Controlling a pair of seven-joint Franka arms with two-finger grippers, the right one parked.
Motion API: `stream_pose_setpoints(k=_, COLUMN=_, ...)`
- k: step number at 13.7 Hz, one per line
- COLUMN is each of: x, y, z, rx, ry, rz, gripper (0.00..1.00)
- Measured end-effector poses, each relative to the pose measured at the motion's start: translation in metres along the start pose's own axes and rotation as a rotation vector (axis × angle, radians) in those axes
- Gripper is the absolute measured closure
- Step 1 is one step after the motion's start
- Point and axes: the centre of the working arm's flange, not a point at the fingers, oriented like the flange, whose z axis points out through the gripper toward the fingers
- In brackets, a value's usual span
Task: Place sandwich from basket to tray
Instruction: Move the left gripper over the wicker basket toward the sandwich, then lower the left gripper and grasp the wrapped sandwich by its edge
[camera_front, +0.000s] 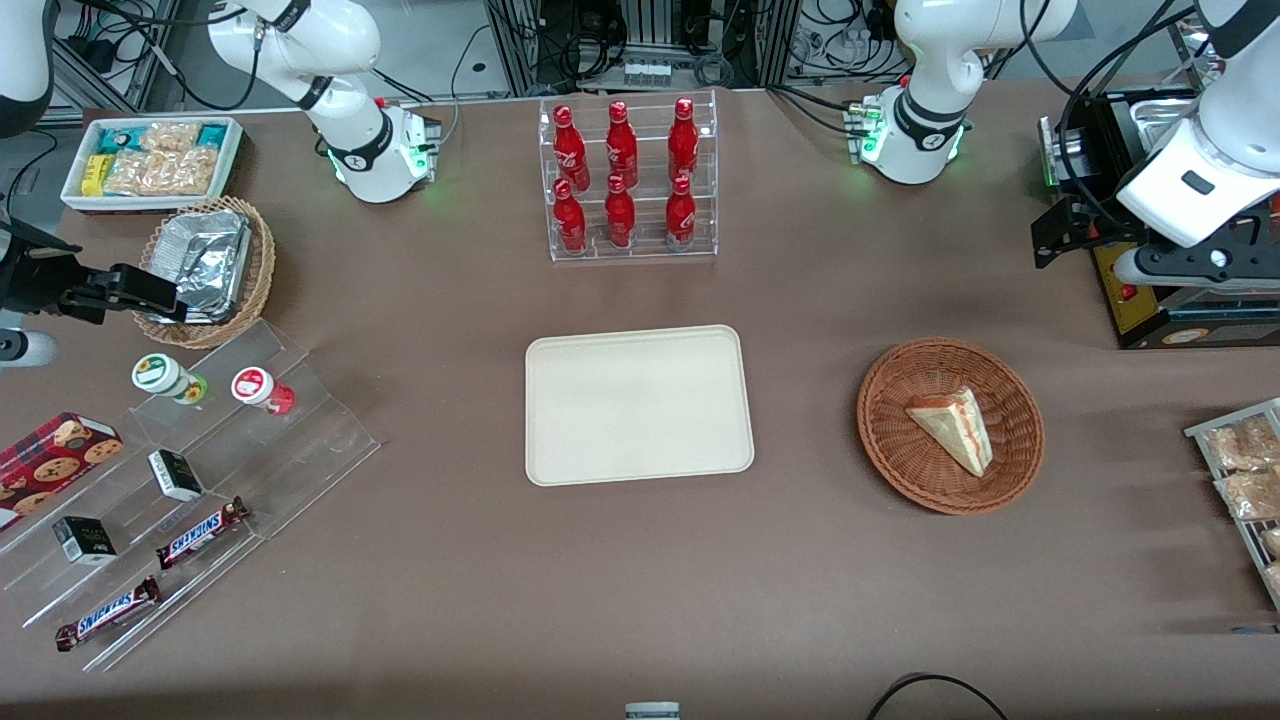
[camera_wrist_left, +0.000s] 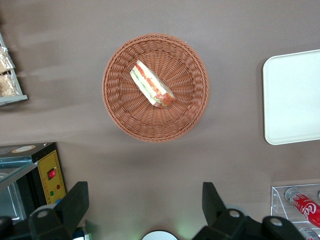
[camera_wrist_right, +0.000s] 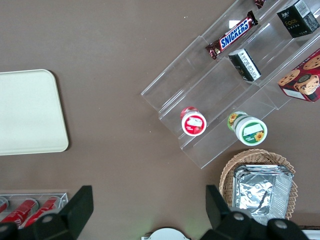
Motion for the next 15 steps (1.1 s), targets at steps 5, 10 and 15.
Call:
stream_pose_setpoints(k=5, x=0.003, y=-0.002, z=0.006, rx=0.001, ry=-0.010, rz=-0.003, gripper=0.00)
stream_pose_setpoints(k=10, x=0.021, y=-0.003, z=0.073, rx=-0.001, ry=0.004, rz=-0.061, gripper=0.00)
stream_pose_setpoints(k=15, x=0.026, y=0.005, z=0.183, rx=-0.028, ry=0.113, rz=-0.341, gripper=0.00)
